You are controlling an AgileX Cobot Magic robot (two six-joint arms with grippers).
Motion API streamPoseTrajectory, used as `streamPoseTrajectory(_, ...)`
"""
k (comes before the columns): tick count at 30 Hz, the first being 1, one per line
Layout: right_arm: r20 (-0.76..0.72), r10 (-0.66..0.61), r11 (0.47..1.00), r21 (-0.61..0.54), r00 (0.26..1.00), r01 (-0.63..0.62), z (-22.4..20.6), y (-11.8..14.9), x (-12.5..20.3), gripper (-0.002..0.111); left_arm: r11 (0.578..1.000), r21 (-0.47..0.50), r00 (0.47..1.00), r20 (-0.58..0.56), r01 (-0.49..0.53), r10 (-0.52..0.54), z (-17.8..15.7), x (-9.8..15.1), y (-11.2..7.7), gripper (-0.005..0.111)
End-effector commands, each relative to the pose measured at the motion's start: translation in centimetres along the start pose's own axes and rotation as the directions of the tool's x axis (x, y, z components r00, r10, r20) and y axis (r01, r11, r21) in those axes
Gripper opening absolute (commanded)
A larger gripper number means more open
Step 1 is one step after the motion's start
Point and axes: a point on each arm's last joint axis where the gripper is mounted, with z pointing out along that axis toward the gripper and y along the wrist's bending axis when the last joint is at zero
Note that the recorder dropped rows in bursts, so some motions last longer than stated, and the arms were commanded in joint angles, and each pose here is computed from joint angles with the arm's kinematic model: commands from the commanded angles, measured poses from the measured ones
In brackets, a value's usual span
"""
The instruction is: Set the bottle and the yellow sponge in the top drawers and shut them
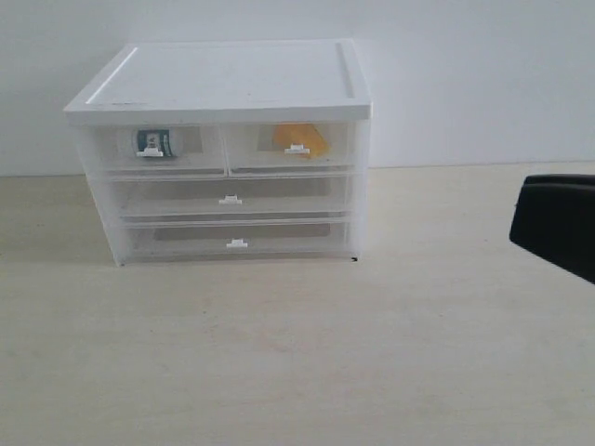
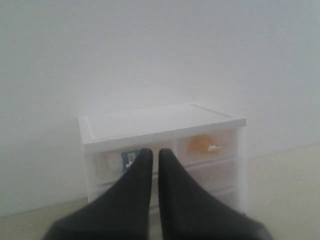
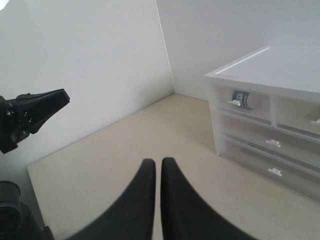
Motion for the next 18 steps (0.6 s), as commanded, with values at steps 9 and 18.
streamPoseTrajectory(9,0.002,-0.004,1.000,-0.003,1.000,0.004,-0.1,0.1,0.1,0.000,0.952,-0.263,0.981,-0.071,0.157,-0.181,0.2,6.6,2.3,0.004)
streamPoseTrajectory(18,0.002,-0.004,1.000,-0.003,1.000,0.004,-0.1,0.1,0.1,0.000,0.956,-0.266,0.964,-0.194,0.127,-0.182,0.1,7.7,2.1,0.004)
